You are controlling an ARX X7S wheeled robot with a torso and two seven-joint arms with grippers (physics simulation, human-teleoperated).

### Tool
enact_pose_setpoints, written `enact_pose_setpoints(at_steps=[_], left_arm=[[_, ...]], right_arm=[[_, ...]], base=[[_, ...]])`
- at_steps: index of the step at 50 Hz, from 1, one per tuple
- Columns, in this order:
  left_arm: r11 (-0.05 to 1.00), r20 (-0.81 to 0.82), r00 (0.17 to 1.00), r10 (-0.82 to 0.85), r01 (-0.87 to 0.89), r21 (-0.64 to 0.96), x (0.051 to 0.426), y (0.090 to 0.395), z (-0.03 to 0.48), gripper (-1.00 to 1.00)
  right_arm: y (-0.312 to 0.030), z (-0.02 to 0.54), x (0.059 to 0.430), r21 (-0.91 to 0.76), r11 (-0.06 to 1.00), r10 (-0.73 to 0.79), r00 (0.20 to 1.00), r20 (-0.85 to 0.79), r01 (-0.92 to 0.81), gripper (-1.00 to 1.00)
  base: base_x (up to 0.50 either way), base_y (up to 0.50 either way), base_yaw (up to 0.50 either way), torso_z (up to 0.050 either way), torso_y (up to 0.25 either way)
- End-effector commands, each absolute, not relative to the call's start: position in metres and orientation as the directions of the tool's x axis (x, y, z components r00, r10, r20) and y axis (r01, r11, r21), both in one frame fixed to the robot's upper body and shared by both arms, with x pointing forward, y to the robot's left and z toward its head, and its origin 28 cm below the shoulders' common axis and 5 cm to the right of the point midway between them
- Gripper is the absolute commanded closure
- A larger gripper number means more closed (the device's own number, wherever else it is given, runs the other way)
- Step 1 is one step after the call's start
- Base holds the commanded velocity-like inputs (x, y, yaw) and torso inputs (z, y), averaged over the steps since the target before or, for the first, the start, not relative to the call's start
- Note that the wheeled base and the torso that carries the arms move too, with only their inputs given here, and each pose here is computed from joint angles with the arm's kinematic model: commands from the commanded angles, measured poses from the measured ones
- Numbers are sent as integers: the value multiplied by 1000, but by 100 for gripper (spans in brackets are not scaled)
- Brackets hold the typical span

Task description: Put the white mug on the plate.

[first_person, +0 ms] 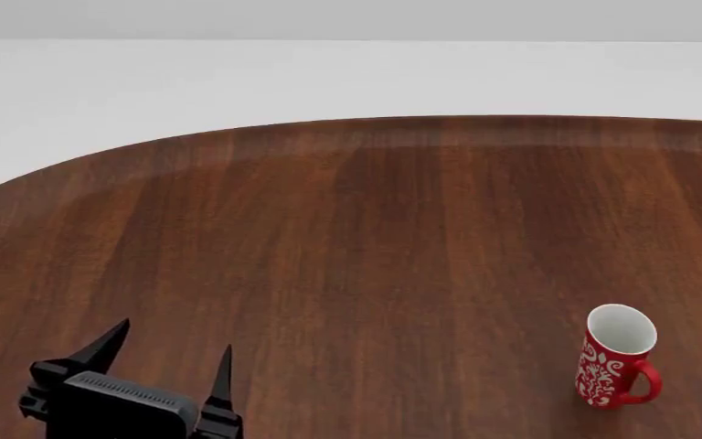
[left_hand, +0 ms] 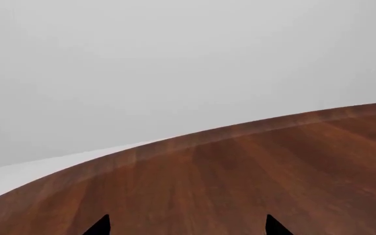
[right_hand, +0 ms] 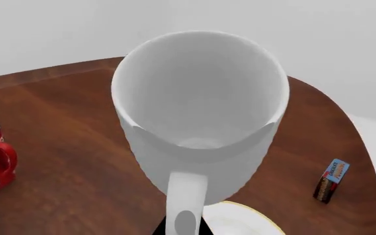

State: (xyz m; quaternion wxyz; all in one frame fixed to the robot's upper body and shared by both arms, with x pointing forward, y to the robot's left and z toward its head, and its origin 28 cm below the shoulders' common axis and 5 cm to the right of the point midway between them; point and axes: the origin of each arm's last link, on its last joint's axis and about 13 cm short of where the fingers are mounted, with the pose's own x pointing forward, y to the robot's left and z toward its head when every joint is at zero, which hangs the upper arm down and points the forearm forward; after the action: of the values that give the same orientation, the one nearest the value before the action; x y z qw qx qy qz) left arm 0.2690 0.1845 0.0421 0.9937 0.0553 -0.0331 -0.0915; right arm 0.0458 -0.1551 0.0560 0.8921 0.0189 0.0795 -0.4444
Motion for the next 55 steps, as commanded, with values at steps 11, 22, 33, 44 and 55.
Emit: enact_pose_setpoints(at_steps=[11, 22, 33, 44, 55], left_arm=[[974, 54, 979, -195, 187, 124, 270, 182, 45, -100], [973, 51, 979, -199, 192, 126, 269, 182, 45, -100], [972, 49, 977, -208, 200, 127, 270, 181, 43, -100], [971, 50, 976, -213, 205, 125, 268, 181, 42, -100], [970, 43, 976, -214, 208, 127, 267, 181, 42, -100]], right_arm=[[-160, 44, 38, -40, 569, -806, 548, -226, 821, 100], [-157, 39, 30, -38, 556, -815, 536, -222, 830, 100], [-154, 33, 26, -50, 545, -824, 525, -212, 837, 100], [-157, 22, 20, -35, 514, -830, 487, -270, 857, 100], [-160, 15, 15, -4, 480, -826, 450, -338, 877, 100]], base=[[0, 0, 0, 0, 0], [0, 0, 0, 0, 0], [0, 0, 0, 0, 0], [0, 0, 0, 0, 0], [0, 0, 0, 0, 0]])
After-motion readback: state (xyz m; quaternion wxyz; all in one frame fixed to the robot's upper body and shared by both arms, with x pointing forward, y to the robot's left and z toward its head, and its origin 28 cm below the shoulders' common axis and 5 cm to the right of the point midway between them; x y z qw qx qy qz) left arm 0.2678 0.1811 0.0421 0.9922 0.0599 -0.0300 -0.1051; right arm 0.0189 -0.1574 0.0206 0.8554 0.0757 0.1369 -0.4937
